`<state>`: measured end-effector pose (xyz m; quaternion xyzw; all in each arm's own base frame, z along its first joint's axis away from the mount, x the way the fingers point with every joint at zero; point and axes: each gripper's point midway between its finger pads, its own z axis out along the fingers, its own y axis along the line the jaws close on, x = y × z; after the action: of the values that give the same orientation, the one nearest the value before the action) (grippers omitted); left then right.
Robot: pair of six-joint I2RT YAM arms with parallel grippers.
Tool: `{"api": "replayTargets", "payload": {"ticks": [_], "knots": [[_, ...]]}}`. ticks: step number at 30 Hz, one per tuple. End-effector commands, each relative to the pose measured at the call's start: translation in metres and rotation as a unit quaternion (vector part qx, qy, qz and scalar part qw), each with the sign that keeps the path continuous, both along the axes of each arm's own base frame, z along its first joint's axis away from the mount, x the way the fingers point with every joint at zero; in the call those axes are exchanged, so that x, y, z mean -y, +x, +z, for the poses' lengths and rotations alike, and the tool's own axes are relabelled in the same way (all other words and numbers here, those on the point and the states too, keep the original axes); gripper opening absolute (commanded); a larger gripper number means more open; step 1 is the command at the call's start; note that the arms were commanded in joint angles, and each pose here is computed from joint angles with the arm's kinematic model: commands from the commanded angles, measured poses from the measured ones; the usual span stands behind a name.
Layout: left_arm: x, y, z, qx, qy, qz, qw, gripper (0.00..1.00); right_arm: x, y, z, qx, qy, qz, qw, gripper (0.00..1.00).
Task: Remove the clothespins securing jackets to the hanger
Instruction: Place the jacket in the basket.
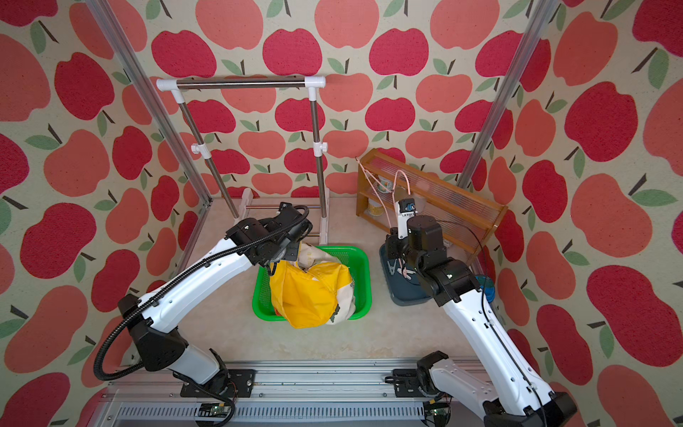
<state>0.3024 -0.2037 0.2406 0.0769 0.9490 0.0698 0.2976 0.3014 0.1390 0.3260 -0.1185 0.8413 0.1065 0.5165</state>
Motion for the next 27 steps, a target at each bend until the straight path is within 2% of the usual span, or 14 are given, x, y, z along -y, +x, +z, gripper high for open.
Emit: {"api": "replayTargets", "payload": {"ticks": [1, 6, 9, 18, 21, 27], "knots": [[0.031, -0.019, -0.046, -0.074, -0.031, -0.034, 0.996, 0.0, 0.002, 0.0, 0.005, 0.01, 0.016, -0.007, 1.0, 0.0], [0.058, -0.043, -0.105, -0.152, -0.01, -0.083, 0.985, 0.0, 0.003, 0.001, 0.003, 0.01, 0.01, -0.008, 1.0, 0.0], [0.07, -0.046, -0.138, -0.19, -0.016, -0.094, 0.977, 0.0, 0.003, 0.002, 0.003, 0.013, 0.01, -0.009, 1.0, 0.0], [0.063, 0.0, -0.205, -0.234, -0.02, -0.045, 0.971, 0.0, -0.003, 0.001, 0.004, 0.011, 0.022, 0.006, 1.0, 0.0], [0.059, 0.014, -0.204, -0.23, -0.028, -0.026, 0.972, 0.0, -0.004, -0.001, 0.004, 0.01, 0.025, 0.008, 1.0, 0.0], [0.046, 0.031, -0.172, -0.198, -0.034, 0.0, 0.98, 0.0, -0.003, -0.001, 0.002, 0.01, 0.019, 0.009, 1.0, 0.0]]}}
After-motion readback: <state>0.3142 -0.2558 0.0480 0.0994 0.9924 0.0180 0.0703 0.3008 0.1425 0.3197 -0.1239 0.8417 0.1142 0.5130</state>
